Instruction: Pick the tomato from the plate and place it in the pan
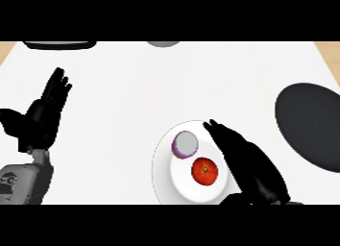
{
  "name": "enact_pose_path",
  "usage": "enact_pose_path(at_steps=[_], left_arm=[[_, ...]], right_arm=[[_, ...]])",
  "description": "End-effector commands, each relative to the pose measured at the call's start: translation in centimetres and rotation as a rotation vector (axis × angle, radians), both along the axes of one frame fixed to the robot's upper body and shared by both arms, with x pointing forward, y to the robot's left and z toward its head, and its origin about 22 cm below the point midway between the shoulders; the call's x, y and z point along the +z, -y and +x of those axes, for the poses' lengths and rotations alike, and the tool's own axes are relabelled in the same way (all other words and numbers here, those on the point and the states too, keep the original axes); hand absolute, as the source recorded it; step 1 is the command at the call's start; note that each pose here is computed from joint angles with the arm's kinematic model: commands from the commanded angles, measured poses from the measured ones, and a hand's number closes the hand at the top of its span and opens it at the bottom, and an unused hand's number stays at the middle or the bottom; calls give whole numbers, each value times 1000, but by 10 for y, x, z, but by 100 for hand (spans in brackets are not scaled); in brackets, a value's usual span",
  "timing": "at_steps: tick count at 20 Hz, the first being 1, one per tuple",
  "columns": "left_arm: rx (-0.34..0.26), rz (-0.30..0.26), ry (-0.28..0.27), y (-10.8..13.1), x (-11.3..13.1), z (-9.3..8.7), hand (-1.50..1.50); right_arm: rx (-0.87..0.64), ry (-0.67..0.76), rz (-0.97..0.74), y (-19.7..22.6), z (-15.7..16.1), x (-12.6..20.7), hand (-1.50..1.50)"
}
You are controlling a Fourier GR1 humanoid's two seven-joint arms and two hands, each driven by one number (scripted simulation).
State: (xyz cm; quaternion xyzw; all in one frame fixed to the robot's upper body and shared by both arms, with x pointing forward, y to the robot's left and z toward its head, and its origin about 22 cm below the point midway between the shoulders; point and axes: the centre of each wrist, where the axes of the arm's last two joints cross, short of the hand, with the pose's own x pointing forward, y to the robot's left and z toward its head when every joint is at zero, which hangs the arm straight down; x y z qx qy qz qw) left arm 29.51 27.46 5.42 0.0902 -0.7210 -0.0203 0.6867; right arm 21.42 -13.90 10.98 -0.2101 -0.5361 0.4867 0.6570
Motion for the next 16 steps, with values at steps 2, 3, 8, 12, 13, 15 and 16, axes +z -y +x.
enact_pose_path(at_steps=[2, 3, 8, 12, 13, 15, 16], left_arm=[[2, -2, -4, 11, 5, 11, 0], [4, 3, 5, 15, -9, 8, 0], [-7, 0, 19, -3, -4, -8, 0], [6, 8, 0, 4, -4, 6, 0], [4, 18, 1, 2, -3, -7, 0], [-17, 1, -4, -10, -19, -4, 0], [9, 15, -1, 4, -18, 3, 0]], right_arm=[[5, 4, -22, -24, -5, -1, -150], [24, -28, -63, 7, 5, 0, -150], [15, -57, -190, -8, 10, -30, -150], [6, -89, -251, -24, 15, -12, -150], [17, -102, -266, -26, 9, -24, -150], [6, -110, -284, -32, 9, -25, -150], [13, -125, -263, -13, 20, -27, -150]])
